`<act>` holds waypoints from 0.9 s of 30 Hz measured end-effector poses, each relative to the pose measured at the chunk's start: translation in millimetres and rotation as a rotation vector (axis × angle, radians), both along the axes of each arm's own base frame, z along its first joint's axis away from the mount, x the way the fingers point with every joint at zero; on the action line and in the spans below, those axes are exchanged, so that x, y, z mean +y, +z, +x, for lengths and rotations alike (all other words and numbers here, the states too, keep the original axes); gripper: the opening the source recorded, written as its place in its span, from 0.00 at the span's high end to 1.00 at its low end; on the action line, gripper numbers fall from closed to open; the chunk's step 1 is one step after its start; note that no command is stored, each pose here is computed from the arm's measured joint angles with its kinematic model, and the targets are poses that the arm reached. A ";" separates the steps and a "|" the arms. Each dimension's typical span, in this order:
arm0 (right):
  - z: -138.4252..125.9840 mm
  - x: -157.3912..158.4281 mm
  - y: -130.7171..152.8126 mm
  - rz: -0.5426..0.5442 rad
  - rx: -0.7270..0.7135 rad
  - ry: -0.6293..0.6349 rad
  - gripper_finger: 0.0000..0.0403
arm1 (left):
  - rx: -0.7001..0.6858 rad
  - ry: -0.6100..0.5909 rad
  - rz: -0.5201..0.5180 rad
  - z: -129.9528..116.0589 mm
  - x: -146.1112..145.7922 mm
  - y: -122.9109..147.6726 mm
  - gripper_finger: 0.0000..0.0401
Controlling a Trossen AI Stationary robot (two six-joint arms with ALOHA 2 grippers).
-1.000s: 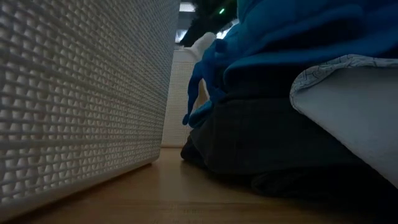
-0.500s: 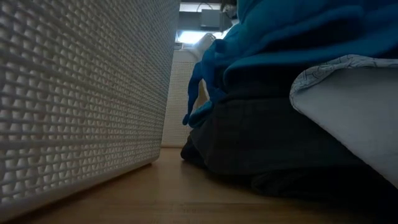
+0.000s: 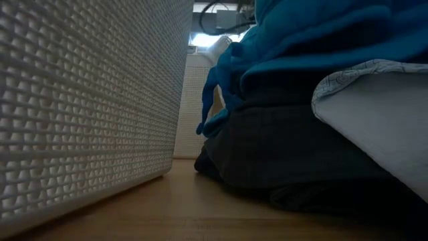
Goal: Sort clothes
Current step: Put the white dress into the top laundry organizer
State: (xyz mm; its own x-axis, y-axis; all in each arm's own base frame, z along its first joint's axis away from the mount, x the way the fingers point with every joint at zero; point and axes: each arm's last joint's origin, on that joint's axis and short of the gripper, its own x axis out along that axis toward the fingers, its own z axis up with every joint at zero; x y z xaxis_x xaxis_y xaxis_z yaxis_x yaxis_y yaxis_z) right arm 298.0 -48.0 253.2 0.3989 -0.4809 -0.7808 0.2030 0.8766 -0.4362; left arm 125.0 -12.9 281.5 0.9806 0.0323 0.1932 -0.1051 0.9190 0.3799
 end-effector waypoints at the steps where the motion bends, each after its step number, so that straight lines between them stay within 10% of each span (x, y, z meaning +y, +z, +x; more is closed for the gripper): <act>1: 1.1 -2.6 0.4 0.030 -0.019 0.011 0.48 | 0.000 0.000 0.000 0.0 0.0 0.0 0.99; 15: 13.7 -30.4 -19.0 0.193 -0.302 0.210 0.50 | 0.001 -0.001 -0.004 0.0 0.0 -0.1 0.99; 27: 18.1 -26.4 -21.4 0.259 -0.415 0.370 0.97 | -0.002 -0.001 -0.005 0.0 0.0 0.2 0.99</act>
